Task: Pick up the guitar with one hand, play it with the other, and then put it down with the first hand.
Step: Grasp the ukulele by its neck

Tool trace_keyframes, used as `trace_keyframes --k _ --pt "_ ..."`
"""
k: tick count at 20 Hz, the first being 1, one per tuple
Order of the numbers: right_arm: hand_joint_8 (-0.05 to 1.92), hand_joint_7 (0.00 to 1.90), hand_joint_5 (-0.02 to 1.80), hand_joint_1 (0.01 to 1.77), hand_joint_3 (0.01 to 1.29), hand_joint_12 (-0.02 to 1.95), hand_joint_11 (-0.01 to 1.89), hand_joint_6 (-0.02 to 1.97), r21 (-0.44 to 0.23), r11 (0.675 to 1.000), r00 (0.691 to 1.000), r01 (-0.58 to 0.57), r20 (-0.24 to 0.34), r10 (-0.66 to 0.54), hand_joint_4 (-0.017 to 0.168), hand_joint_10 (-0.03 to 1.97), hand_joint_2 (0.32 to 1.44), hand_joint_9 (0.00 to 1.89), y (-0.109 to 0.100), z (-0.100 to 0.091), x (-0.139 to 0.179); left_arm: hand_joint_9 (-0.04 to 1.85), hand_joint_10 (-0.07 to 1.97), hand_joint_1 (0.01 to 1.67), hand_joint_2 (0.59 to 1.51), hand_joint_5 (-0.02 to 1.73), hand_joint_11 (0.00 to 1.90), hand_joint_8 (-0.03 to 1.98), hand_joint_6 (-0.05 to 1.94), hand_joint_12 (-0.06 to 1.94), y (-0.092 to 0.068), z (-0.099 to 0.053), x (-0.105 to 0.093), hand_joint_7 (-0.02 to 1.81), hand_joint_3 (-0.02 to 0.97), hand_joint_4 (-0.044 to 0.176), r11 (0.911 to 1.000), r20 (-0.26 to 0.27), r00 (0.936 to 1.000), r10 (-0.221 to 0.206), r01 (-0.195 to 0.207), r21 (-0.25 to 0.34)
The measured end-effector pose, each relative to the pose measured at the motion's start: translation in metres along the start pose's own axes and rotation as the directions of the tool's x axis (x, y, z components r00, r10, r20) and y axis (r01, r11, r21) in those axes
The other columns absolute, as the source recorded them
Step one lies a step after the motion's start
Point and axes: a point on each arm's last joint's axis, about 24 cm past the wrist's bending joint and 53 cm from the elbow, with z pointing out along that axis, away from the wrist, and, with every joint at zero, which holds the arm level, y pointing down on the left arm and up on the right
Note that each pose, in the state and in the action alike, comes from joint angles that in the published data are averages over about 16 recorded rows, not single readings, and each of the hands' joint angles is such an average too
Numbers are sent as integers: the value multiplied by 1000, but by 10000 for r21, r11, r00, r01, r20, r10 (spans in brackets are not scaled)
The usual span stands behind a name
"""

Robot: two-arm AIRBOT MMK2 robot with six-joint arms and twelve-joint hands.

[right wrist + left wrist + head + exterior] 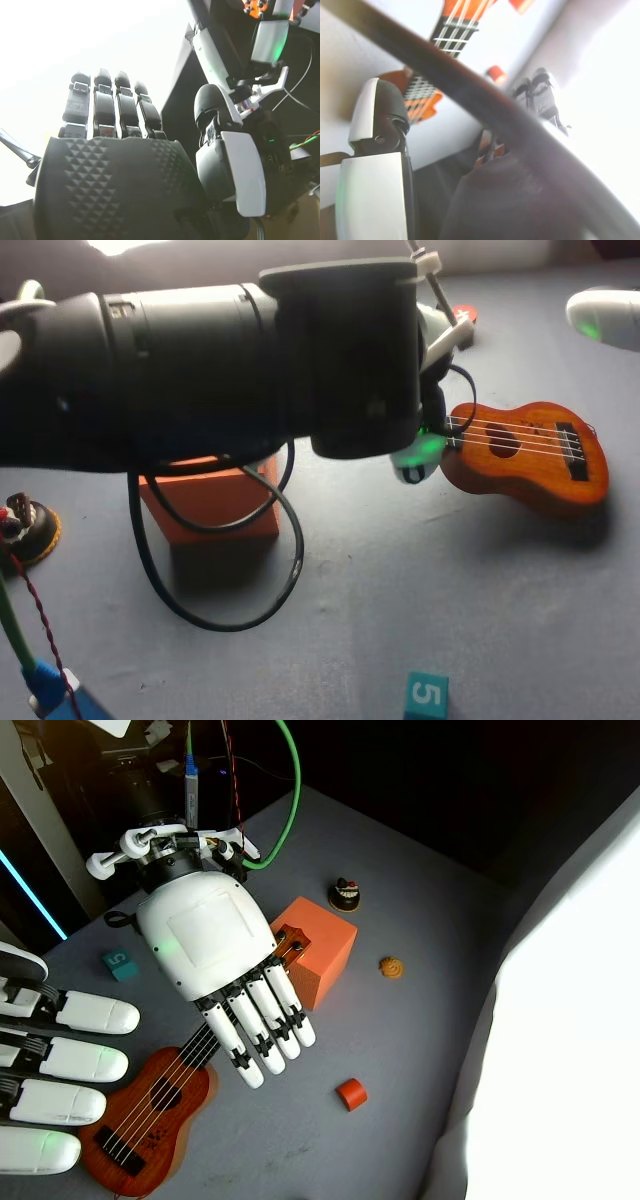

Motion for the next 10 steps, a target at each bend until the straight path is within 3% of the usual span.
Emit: trace_keyframes --k 10 --pt "17 81 28 233 18 4 22 40 412 9909 9894 1282 -744 -1249 0 54 1352 50 -34 -6 4 22 8 1098 1034 20 17 -12 -10 0 15 19 19 19 -3 3 9989 191 9991 384 -379 -289"
